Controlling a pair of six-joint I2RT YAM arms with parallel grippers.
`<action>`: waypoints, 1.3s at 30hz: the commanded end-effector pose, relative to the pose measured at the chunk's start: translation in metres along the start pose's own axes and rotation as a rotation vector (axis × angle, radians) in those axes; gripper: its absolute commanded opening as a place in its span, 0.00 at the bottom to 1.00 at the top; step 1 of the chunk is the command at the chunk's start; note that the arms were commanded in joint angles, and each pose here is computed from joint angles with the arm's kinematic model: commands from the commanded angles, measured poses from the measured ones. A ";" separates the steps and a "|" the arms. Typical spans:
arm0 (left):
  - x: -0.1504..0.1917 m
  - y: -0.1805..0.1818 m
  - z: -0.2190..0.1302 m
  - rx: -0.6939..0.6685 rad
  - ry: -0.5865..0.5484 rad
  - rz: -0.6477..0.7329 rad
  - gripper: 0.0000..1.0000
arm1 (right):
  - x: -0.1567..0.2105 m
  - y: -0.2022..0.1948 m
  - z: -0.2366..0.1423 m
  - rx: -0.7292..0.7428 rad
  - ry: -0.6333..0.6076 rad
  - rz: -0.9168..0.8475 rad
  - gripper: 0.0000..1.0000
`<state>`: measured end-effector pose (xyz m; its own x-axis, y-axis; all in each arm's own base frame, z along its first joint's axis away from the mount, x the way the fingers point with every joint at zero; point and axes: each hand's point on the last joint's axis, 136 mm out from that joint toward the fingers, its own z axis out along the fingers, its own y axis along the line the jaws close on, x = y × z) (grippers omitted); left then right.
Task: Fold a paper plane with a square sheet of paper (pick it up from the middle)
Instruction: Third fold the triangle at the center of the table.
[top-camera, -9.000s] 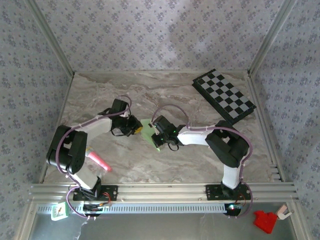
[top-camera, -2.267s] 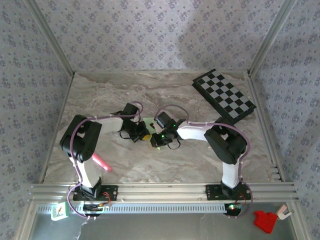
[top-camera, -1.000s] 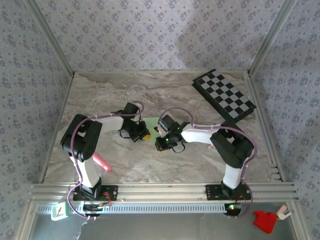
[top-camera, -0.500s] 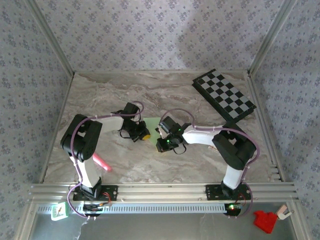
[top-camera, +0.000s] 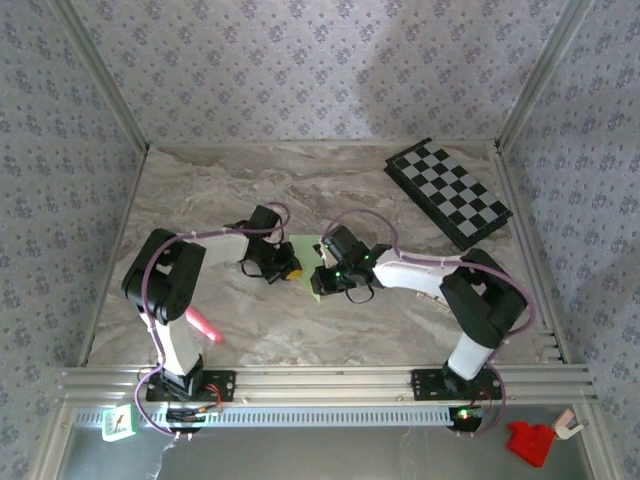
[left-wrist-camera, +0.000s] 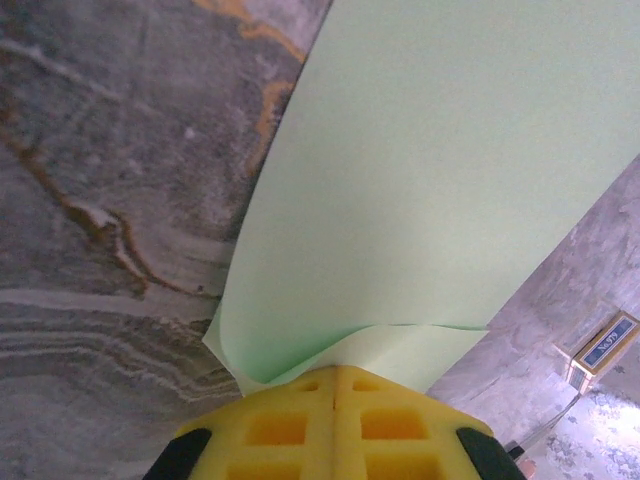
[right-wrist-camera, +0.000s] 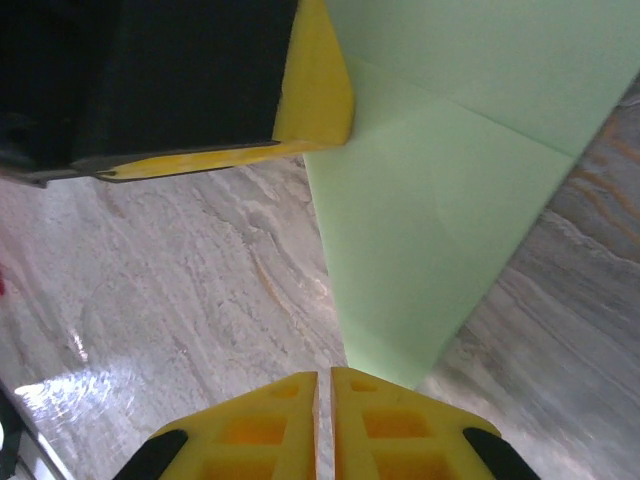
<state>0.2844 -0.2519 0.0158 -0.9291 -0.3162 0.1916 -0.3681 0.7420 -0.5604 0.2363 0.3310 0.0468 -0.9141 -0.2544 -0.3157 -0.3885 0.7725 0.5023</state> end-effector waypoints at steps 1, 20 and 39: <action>0.011 0.063 0.017 -0.229 -0.001 -0.070 0.02 | -0.007 0.004 0.006 0.003 0.000 0.002 0.13; -0.001 -0.013 -0.026 0.003 -0.154 0.300 0.11 | 0.026 -0.040 0.025 0.186 0.164 0.013 0.12; 0.018 -0.012 0.004 0.088 -0.068 0.342 0.08 | 0.034 -0.043 0.029 0.185 0.199 0.050 0.12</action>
<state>0.2742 -0.2642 0.0247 -0.9898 -0.1279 -0.0628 -0.0579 0.7635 -0.6432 0.2410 0.3298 0.0196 -0.9245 -0.2981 -0.2376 -0.3752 0.8221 0.4282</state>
